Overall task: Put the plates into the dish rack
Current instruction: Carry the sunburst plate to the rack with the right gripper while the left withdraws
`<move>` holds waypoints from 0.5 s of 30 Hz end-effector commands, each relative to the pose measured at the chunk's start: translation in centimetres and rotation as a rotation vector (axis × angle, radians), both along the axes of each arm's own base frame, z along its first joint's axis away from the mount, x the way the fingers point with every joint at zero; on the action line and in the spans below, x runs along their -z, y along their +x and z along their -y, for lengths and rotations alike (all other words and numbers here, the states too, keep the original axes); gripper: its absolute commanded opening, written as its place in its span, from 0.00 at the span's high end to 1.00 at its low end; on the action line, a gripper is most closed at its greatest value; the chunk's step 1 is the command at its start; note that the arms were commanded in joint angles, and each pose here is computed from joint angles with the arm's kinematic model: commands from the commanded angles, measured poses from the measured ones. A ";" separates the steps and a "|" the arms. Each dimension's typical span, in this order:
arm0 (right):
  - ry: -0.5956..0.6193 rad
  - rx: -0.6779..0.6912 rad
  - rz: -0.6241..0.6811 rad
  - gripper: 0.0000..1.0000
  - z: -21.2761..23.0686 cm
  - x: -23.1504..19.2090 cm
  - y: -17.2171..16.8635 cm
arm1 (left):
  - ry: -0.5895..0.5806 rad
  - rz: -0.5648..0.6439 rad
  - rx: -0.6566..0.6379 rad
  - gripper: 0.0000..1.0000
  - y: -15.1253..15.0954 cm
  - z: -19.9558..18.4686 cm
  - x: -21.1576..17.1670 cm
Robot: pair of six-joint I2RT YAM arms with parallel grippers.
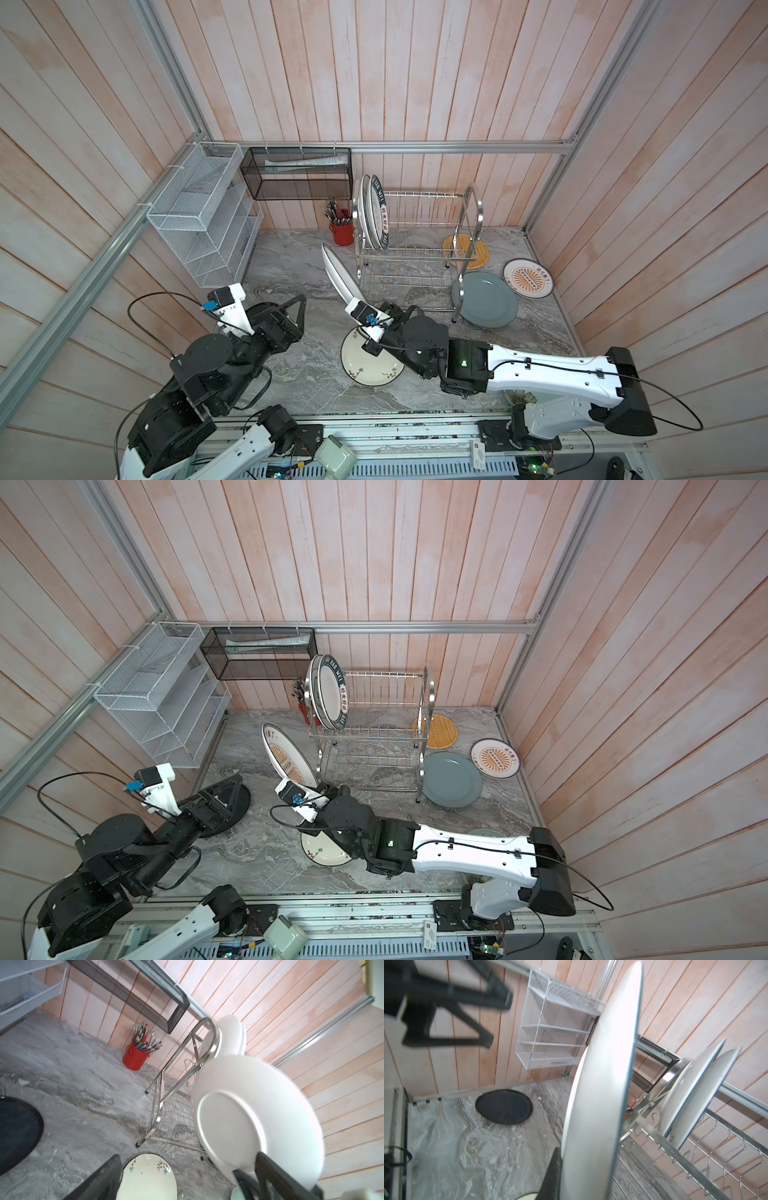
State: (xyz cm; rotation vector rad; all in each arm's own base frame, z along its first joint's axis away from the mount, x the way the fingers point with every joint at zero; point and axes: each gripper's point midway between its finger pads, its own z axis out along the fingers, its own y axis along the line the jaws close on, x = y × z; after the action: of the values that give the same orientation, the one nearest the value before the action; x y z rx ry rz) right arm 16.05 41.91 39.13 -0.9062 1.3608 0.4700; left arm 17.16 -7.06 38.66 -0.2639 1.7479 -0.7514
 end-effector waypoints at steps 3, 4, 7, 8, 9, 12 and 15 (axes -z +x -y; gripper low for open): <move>0.264 -0.004 -0.039 1.00 3.4 -11.1 -0.5 | 0.123 0.136 0.078 0.00 0.4 1.6 1.8; 0.304 0.000 -0.033 1.00 4.2 -12.6 -0.3 | 0.143 0.131 0.095 0.00 0.3 1.9 2.7; 0.402 0.042 -0.072 1.00 6.5 -16.0 1.7 | 0.172 0.119 0.134 0.00 0.1 2.4 4.8; 0.433 0.063 -0.100 1.00 7.4 -16.7 2.8 | 0.175 0.115 0.141 0.00 0.0 2.5 5.4; 0.454 0.079 -0.120 1.00 8.1 -17.1 3.9 | 0.177 0.112 0.144 0.00 0.0 2.5 6.0; 0.531 0.132 -0.183 1.00 10.1 -18.1 7.0 | 0.182 0.109 0.152 0.00 -0.2 2.5 7.6; 0.565 0.177 -0.252 1.00 11.0 -18.2 9.9 | 0.177 0.106 0.158 0.00 -0.4 2.5 8.6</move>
State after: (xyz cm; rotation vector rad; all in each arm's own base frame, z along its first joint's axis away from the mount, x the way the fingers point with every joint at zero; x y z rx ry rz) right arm 24.89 30.54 57.34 -0.3141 1.3549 0.6882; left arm 17.01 -9.27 30.00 0.0018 1.7651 -0.6885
